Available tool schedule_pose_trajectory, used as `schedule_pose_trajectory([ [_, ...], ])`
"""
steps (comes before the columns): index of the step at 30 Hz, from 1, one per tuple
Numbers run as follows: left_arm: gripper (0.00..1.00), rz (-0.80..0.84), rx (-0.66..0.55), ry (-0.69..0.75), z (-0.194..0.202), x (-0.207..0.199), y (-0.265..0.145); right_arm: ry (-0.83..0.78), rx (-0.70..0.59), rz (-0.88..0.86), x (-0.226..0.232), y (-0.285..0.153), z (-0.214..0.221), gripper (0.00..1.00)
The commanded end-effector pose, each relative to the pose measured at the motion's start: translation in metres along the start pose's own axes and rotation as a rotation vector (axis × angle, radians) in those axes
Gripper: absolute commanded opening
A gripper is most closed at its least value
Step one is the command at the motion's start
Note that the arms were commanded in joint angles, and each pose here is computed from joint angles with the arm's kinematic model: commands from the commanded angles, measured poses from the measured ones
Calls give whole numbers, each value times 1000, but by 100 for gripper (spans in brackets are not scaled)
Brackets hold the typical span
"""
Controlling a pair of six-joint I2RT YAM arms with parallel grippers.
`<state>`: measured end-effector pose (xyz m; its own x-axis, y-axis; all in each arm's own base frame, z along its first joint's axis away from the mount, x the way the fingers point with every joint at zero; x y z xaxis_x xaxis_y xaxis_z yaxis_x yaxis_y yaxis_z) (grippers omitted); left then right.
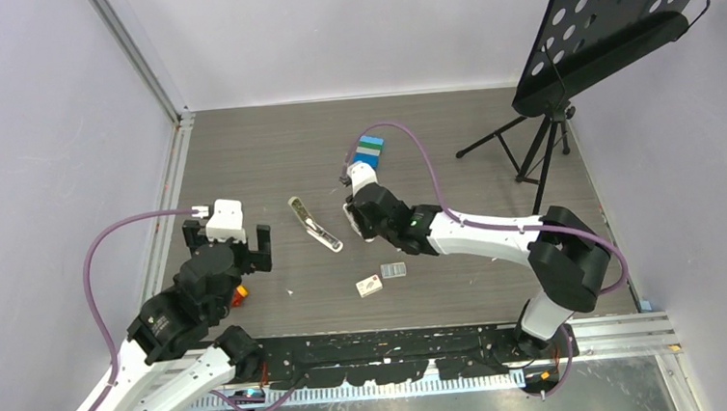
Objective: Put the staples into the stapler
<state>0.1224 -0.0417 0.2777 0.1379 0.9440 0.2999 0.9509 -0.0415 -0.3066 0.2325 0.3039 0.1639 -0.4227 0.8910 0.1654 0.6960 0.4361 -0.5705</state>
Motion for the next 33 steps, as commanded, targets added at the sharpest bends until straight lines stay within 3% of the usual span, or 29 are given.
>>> schedule_pose_trajectory([
  [1,100,4,-38,-9,-6,-2,4,16,-168,-60,0,5,-31,14],
  [12,100,-4,-19,0,-7,-1,14,-24,-183,-135,-8,18,-16,11],
  [17,100,-7,-13,-30,-7,2,16,-49,-221,-234,1,22,-17,15],
  [26,100,-6,-8,-40,-6,2,17,-149,-423,-345,-9,24,10,11],
  [29,100,-8,-6,-42,-6,3,18,-136,-502,-345,-15,21,17,15],
  [33,99,-6,2,-42,-6,2,20,-191,-320,-323,-13,27,19,13],
])
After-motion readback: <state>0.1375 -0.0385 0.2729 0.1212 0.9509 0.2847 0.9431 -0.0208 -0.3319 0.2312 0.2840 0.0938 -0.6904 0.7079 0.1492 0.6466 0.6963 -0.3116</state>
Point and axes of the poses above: each gripper's point midway between its finger pads, its own y axis out along the fingers, its own x axis along the line the jaws close on, z = x × y, the point moved 8 cm from there along -y, back along the fingers, and after that the axes turned 10 degrees about y, right-handed, at the moved point
